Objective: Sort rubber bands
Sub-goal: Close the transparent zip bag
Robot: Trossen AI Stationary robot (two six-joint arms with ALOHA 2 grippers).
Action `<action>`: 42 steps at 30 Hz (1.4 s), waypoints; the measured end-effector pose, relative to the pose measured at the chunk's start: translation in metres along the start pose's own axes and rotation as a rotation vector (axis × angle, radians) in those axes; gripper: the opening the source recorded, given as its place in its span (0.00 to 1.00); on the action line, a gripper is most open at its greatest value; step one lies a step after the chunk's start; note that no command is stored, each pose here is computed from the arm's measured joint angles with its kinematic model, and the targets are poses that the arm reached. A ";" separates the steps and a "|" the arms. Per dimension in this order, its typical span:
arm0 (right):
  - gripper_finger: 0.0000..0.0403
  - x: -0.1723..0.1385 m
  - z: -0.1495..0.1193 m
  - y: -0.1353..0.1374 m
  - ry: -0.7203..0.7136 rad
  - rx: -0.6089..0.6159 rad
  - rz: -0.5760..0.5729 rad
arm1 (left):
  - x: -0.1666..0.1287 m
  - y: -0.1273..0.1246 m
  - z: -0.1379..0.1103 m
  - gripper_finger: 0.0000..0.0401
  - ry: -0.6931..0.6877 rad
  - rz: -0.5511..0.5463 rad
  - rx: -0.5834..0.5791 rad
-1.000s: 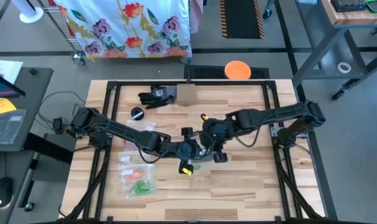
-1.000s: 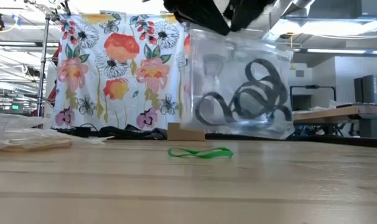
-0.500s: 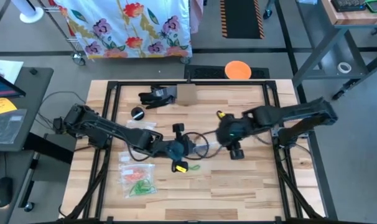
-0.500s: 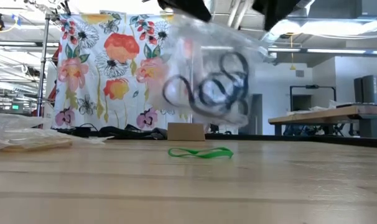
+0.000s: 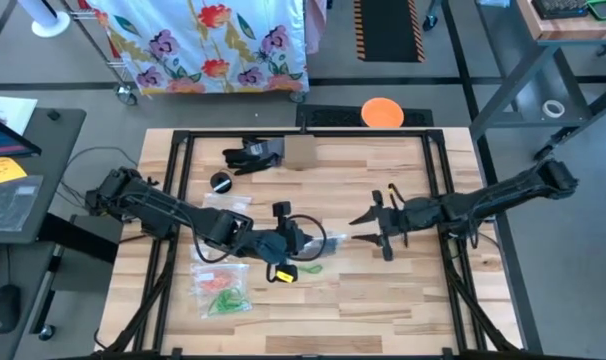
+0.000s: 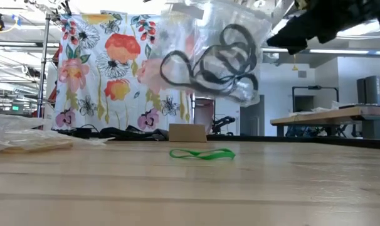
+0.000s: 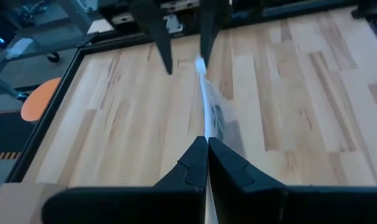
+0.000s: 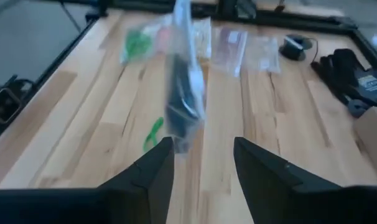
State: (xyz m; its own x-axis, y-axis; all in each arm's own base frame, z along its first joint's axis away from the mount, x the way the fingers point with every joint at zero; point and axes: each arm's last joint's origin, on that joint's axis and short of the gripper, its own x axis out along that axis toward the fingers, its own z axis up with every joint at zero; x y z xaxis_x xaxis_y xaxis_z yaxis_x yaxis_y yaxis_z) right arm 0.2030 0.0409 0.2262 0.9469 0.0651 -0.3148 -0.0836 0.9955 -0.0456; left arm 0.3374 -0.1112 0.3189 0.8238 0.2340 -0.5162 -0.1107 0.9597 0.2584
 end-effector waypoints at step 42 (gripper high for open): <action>0.00 0.020 0.003 0.006 -0.104 -0.042 0.020 | 0.031 0.026 0.000 0.50 -0.029 -0.099 -0.162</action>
State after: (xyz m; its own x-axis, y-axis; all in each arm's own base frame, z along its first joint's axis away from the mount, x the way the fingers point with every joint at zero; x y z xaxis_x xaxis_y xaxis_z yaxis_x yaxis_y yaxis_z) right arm 0.2224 0.0483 0.2221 0.9719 0.0944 -0.2158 -0.1140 0.9902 -0.0804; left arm 0.3600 -0.0788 0.3101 0.8504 0.1345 -0.5086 -0.1141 0.9909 0.0713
